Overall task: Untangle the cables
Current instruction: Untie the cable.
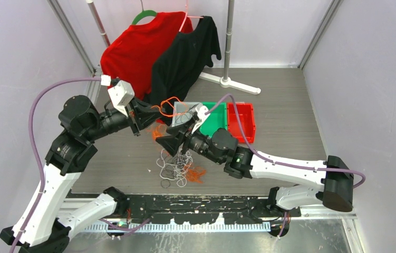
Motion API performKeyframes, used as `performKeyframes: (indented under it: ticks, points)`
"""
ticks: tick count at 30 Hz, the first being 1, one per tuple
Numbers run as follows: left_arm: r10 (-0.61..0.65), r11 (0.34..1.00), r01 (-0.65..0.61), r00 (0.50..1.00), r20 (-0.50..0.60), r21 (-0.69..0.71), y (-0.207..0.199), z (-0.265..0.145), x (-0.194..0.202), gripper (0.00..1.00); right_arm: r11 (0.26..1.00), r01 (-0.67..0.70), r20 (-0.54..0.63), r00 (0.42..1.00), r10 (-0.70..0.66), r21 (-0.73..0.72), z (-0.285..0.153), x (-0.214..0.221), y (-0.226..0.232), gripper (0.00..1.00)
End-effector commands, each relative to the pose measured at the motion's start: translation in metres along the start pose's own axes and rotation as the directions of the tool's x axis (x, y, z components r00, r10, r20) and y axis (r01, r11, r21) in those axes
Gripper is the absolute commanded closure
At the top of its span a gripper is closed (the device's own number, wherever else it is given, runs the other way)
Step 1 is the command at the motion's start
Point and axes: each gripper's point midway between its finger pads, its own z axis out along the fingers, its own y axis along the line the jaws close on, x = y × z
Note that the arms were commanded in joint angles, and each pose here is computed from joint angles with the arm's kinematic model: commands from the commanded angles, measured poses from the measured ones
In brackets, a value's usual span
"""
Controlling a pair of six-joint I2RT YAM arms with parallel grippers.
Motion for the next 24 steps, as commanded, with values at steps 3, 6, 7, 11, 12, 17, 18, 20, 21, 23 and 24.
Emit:
performKeyframes:
  ticks: [3,6,7,11,12,17,18,20,21,23,24]
  points:
    - [0.038,0.999,-0.039,0.998,0.053,0.017,-0.007,-0.005,-0.017,1.00,0.993,-0.002,0.190,0.981,0.025,-0.120,-0.019,-0.073,0.037,0.30]
    - [0.041,0.999,-0.042,0.998,0.047,0.016,-0.007,-0.005,-0.016,1.00,0.990,0.022,0.162,0.987,0.001,-0.140,-0.030,-0.077,0.043,0.27]
    - [0.040,0.999,-0.041,0.998,0.047,0.016,-0.007,-0.006,-0.016,1.00,0.990,0.032,0.149,0.989,-0.011,-0.136,-0.034,-0.076,0.043,0.27]
    - [0.022,0.999,-0.023,0.999,0.041,0.028,-0.008,-0.004,-0.014,1.00,0.988,0.069,0.163,0.986,-0.046,-0.141,-0.038,-0.086,0.046,0.32]
    - [0.015,0.999,-0.016,0.999,0.038,0.029,-0.008,-0.003,-0.013,1.00,0.984,0.080,0.165,0.985,-0.054,-0.158,-0.037,-0.089,0.050,0.36]
    - [-0.024,0.999,0.023,0.999,0.031,0.040,-0.009,0.000,-0.012,1.00,0.974,0.121,0.177,0.980,-0.087,-0.192,-0.015,-0.094,0.062,0.49]
    - [-0.032,0.999,0.031,0.999,0.028,0.041,-0.009,0.000,-0.012,1.00,0.973,0.124,0.175,0.981,-0.089,-0.196,-0.009,-0.092,0.063,0.50]
    - [-0.047,0.998,0.045,0.999,0.028,0.045,-0.010,0.000,-0.013,1.00,0.972,0.136,0.187,0.977,-0.100,-0.194,0.000,-0.093,0.064,0.54]
    - [-0.057,0.997,0.055,0.998,0.027,0.049,-0.011,0.000,-0.014,1.00,0.972,0.137,0.192,0.976,-0.100,-0.190,0.004,-0.093,0.063,0.56]
    - [-0.077,0.996,0.075,0.997,0.025,0.056,-0.013,0.001,-0.015,1.00,0.972,0.138,0.199,0.975,-0.100,-0.192,0.011,-0.092,0.063,0.60]
    - [-0.087,0.995,0.085,0.996,0.025,0.059,-0.014,0.001,-0.016,1.00,0.973,0.138,0.199,0.975,-0.100,-0.188,0.015,-0.090,0.062,0.62]
